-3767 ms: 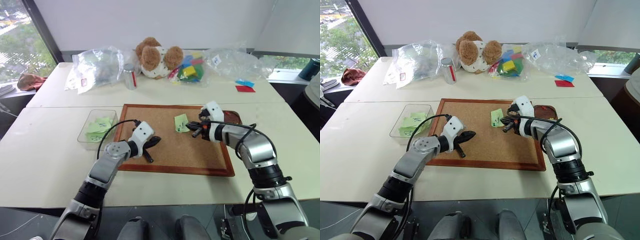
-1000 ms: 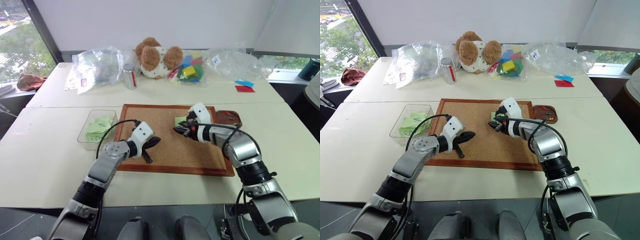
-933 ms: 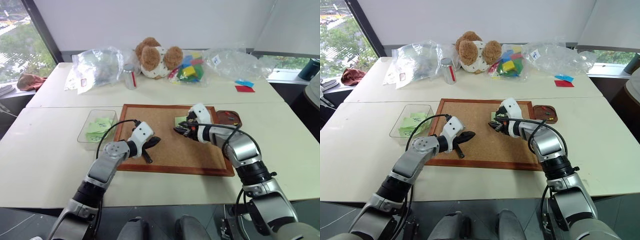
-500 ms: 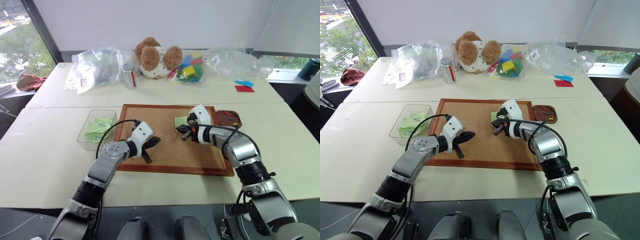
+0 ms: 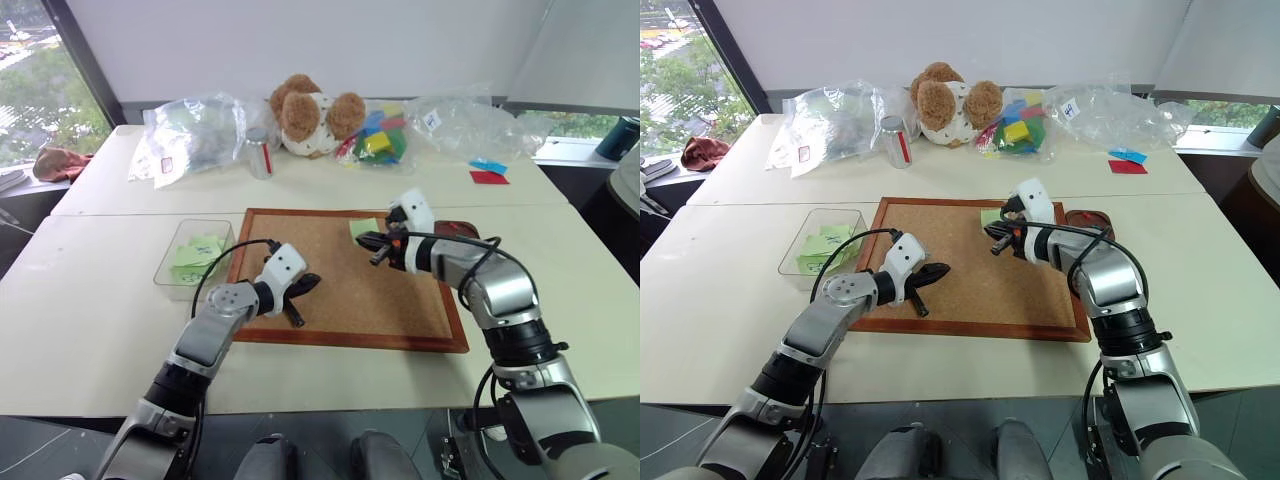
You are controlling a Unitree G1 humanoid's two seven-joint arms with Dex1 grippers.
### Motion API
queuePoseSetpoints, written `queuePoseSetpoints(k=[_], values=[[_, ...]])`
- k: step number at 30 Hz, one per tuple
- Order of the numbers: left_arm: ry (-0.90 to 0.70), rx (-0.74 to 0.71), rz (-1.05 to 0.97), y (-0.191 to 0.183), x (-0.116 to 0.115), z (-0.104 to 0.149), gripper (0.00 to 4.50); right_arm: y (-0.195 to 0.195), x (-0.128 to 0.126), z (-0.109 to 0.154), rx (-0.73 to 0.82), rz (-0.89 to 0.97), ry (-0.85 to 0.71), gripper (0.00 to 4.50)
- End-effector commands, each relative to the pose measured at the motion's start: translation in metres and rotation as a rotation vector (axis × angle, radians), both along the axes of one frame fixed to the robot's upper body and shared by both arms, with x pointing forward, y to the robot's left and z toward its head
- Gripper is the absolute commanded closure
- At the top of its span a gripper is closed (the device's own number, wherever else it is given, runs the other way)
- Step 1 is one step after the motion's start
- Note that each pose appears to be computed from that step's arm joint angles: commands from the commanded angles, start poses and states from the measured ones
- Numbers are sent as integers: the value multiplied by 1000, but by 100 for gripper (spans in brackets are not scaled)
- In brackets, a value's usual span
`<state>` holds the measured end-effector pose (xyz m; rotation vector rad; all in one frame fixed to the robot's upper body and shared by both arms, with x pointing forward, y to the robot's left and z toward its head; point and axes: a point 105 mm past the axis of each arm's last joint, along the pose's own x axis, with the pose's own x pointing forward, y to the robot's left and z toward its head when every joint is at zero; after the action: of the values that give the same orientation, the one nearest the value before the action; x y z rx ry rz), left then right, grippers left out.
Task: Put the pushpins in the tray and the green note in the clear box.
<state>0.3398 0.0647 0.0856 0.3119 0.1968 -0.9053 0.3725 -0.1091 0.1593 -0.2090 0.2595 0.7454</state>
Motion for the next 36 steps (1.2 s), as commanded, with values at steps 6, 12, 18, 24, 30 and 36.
queuePoseSetpoints(k=[6,12,18,24,30,36], values=[[106,-142,87,14,11,11,450,1,-16,34,-20,44,-97,440],[159,-433,87,19,28,75,258,5,-30,45,-60,105,-125,450],[377,-801,137,9,51,115,9,14,-44,50,-102,175,-146,450],[606,-896,138,-19,50,106,9,26,-54,56,-115,233,-170,450],[743,-922,83,-43,36,102,9,34,-60,61,-118,269,-183,450],[802,-926,60,-51,25,100,9,36,-62,62,-123,279,-189,450]])
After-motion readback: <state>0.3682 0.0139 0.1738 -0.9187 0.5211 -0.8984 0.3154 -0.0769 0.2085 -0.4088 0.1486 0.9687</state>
